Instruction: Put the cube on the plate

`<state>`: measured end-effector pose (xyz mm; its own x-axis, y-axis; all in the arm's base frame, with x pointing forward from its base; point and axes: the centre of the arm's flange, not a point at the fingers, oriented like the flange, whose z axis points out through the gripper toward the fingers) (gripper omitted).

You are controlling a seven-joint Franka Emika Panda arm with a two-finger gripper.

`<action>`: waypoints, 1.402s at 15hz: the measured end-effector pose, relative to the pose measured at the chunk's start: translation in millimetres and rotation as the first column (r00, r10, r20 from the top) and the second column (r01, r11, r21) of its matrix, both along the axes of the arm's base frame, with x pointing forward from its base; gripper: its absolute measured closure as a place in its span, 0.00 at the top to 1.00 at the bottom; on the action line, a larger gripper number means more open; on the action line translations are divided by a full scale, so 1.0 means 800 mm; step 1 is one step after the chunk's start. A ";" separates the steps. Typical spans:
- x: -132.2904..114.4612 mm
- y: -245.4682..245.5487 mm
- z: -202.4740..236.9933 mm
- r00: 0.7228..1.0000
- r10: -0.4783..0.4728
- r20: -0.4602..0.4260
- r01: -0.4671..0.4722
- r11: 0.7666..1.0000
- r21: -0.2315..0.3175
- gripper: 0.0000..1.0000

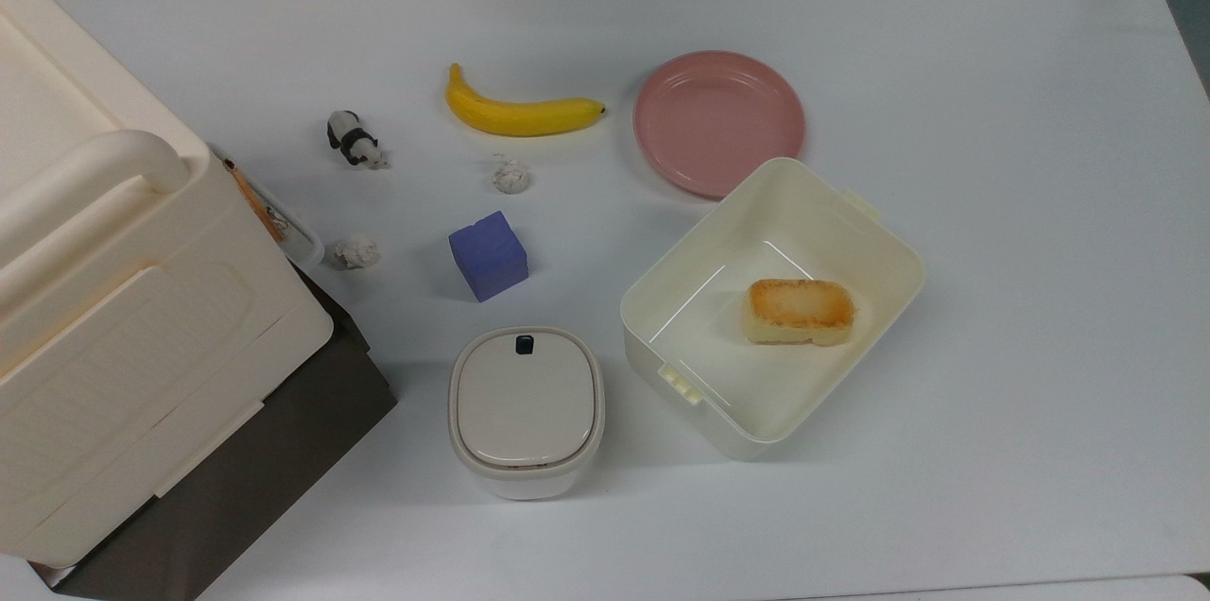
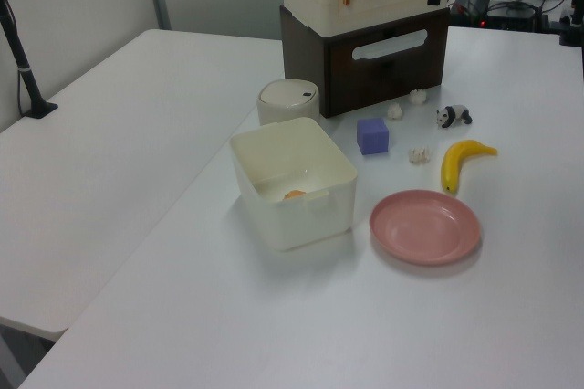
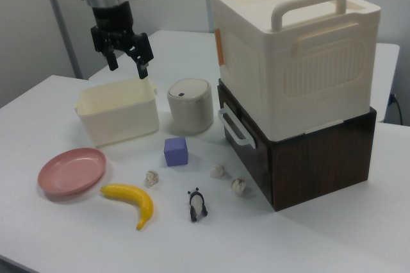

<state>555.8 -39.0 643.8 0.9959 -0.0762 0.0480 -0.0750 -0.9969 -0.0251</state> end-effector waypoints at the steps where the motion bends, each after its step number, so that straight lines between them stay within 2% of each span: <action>1: 0.000 -0.003 0.004 1.000 -0.005 0.006 0.005 1.000 -0.001 1.00; 13: 0.019 0.013 -0.005 0.999 0.016 0.035 -0.016 1.000 -0.004 1.00; 21: 0.021 0.018 -0.008 0.999 0.024 0.030 -0.024 1.000 -0.004 1.00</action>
